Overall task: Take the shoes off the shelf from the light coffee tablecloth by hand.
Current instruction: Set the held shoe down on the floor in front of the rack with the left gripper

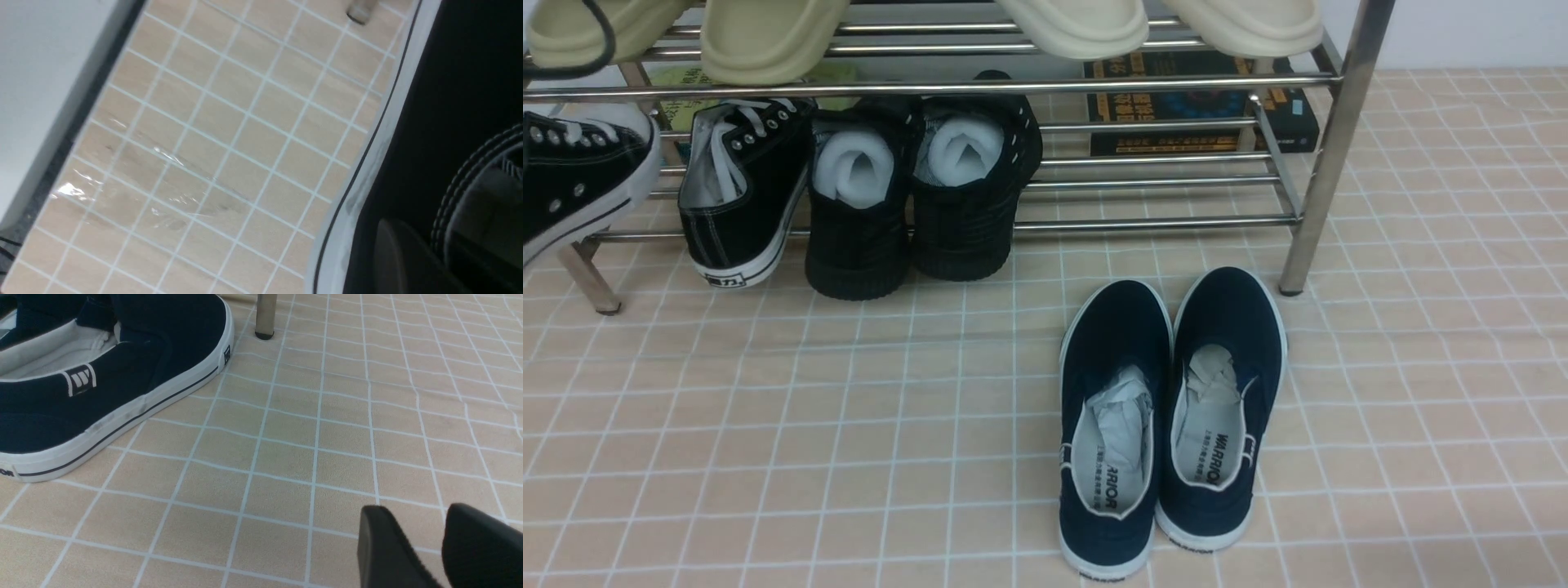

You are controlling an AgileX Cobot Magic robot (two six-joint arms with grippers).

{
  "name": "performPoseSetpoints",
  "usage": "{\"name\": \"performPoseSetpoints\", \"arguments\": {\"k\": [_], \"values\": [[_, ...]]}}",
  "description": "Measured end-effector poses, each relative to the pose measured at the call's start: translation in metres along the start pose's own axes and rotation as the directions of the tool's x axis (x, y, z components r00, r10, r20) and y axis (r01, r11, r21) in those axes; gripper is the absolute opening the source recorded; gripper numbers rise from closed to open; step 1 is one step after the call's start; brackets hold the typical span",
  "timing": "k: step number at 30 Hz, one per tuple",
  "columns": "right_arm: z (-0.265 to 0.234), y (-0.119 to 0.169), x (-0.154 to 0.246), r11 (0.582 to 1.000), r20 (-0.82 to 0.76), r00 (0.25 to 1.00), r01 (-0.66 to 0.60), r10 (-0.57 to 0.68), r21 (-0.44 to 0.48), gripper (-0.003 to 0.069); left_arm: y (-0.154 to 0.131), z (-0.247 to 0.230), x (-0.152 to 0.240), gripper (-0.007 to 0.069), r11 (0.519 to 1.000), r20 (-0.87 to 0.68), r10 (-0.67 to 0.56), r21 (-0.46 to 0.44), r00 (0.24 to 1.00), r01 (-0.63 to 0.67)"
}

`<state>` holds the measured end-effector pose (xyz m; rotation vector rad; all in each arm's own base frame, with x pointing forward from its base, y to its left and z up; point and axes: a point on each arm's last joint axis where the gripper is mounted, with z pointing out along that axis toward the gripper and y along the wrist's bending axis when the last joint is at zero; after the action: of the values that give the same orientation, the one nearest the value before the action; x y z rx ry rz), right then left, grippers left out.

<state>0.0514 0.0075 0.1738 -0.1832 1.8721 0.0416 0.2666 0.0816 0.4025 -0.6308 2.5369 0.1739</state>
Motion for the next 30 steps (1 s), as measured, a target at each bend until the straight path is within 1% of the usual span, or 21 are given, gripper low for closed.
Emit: {"name": "performPoseSetpoints", "arguments": {"k": [5, 9, 14, 20, 24, 27, 30], "values": [[0.000, 0.000, 0.000, 1.000, 0.000, 1.000, 0.001, -0.001, 0.000, 0.0239, 0.005, -0.009, 0.012, 0.0025, 1.000, 0.012, -0.001, -0.009, 1.000, 0.001], [0.000, 0.000, 0.000, 1.000, 0.000, 1.000, 0.001, -0.001, 0.000, 0.0239, 0.008, -0.004, 0.037, 0.0023, 1.000, -0.048, -0.006, -0.003, 0.999, 0.006], [0.000, 0.000, 0.000, 1.000, 0.000, 1.000, 0.001, -0.001, 0.000, 0.0239, 0.014, 0.005, 0.071, 0.0024, 1.000, -0.110, 0.001, -0.030, 0.994, -0.004], [0.000, 0.000, 0.000, 1.000, 0.000, 1.000, 0.001, -0.001, 0.000, 0.0239, 0.021, 0.008, 0.104, 0.0024, 0.996, -0.146, -0.085, -0.051, 0.986, 0.078], [0.000, 0.000, 0.000, 1.000, 0.000, 1.000, 0.001, -0.001, 0.000, 0.0239, 0.023, 0.035, 0.125, 0.0025, 0.987, -0.166, -0.149, -0.089, 0.975, 0.136], [0.000, 0.000, 0.000, 1.000, 0.000, 1.000, 0.001, -0.001, 0.000, 0.0239, 0.024, 0.052, 0.134, 0.0027, 0.980, -0.146, -0.190, -0.093, 0.971, 0.178], [0.000, 0.000, 0.000, 1.000, 0.000, 1.000, 0.001, -0.001, 0.000, 0.0239, 0.022, 0.068, 0.140, 0.0029, 0.974, -0.093, -0.222, -0.066, 0.971, 0.217]]}}
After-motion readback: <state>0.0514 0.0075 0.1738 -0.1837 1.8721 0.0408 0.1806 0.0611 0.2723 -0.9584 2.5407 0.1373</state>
